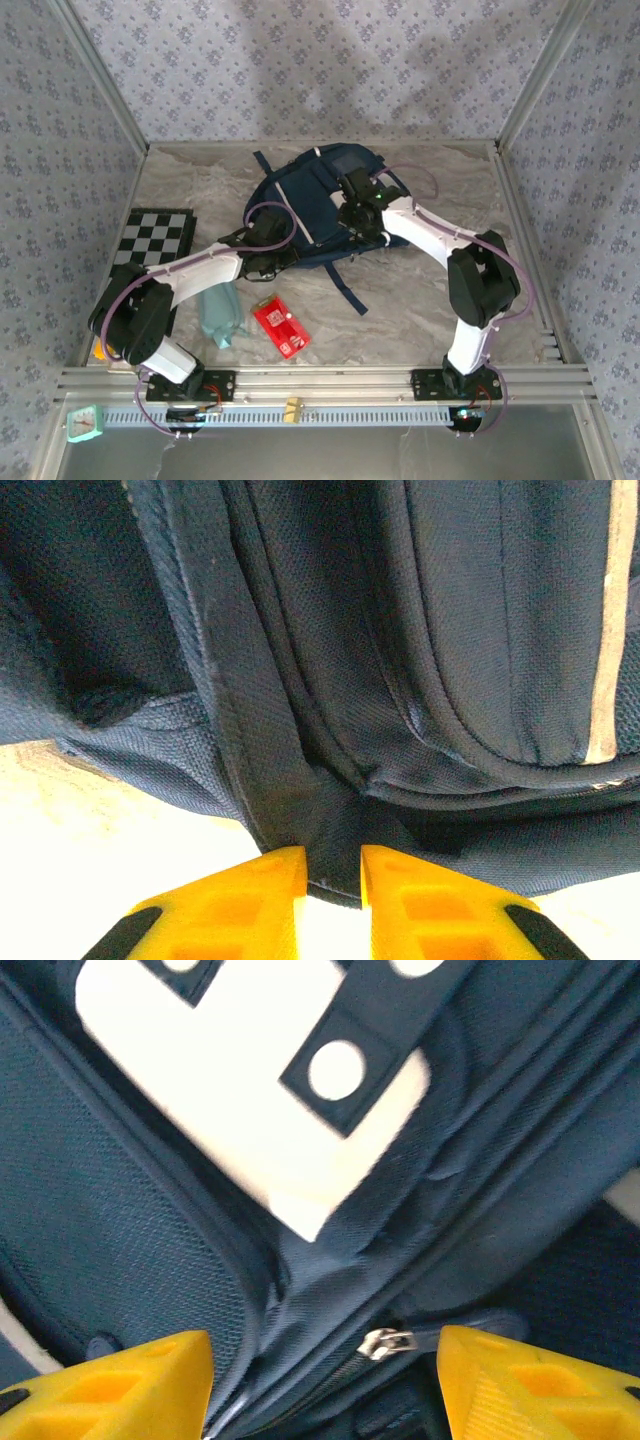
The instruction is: Pack books, pencil case, and school supplies into a backpack
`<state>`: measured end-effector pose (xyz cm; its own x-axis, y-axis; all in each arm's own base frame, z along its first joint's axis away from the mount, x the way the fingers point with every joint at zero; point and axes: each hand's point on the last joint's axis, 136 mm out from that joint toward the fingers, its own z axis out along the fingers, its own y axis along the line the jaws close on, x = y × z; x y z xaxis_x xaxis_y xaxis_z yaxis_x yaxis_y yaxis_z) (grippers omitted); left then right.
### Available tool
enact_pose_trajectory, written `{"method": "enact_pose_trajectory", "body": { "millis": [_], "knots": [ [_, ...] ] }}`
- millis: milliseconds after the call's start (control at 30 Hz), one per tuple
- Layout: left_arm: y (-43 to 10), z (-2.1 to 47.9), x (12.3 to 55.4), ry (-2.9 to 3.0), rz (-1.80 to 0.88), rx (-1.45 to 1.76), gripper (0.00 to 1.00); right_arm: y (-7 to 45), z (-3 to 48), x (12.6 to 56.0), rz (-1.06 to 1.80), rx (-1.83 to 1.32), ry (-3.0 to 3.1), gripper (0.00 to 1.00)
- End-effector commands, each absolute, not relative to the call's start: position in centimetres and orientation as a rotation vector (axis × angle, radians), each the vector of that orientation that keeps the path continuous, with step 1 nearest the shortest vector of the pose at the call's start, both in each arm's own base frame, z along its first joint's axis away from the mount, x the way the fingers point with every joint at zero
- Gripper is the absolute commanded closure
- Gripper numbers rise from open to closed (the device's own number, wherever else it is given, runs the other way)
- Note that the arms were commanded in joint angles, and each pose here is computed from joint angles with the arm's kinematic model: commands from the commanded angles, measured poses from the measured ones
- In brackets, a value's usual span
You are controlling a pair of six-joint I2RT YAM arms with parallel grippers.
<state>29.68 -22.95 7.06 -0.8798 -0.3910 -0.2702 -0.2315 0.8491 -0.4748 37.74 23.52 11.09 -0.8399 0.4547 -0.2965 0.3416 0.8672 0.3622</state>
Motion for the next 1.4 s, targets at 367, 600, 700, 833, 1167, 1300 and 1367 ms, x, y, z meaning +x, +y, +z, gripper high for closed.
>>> {"method": "enact_pose_trajectory", "body": {
  "millis": [367,600,700,833,1167,1300,1367],
  "knots": [
    [-22.1,6.1,28.1,2.736,-0.551,-0.426,0.77,27.0,8.3,40.6,0.492,0.52,2.74,0.58],
    [-20.8,5.3,27.0,2.771,-0.473,-0.402,0.77,27.6,10.7,42.3,0.638,0.379,2.662,0.83],
    [-20.4,5.1,27.0,2.769,-0.467,-0.396,0.77,27.6,12.5,42.7,0.744,0.354,2.616,1.0],
    [-19.9,5.3,28.4,2.743,-0.467,-0.406,0.77,27.7,15.2,42.7,0.9,0.382,2.541,1.0],
    [-21.1,8.4,35.1,2.62,-0.546,-0.341,0.78,25.4,21.7,41.0,1.091,0.535,2.325,1.0],
    [-21.0,8.8,37.9,2.583,-0.539,-0.339,0.79,24.6,25.3,40.6,1.197,0.588,2.189,1.0],
    [-21.2,8.8,39.0,2.576,-0.553,-0.333,0.79,24.3,26.9,40.4,1.223,0.596,2.128,1.0]
  ]
}}
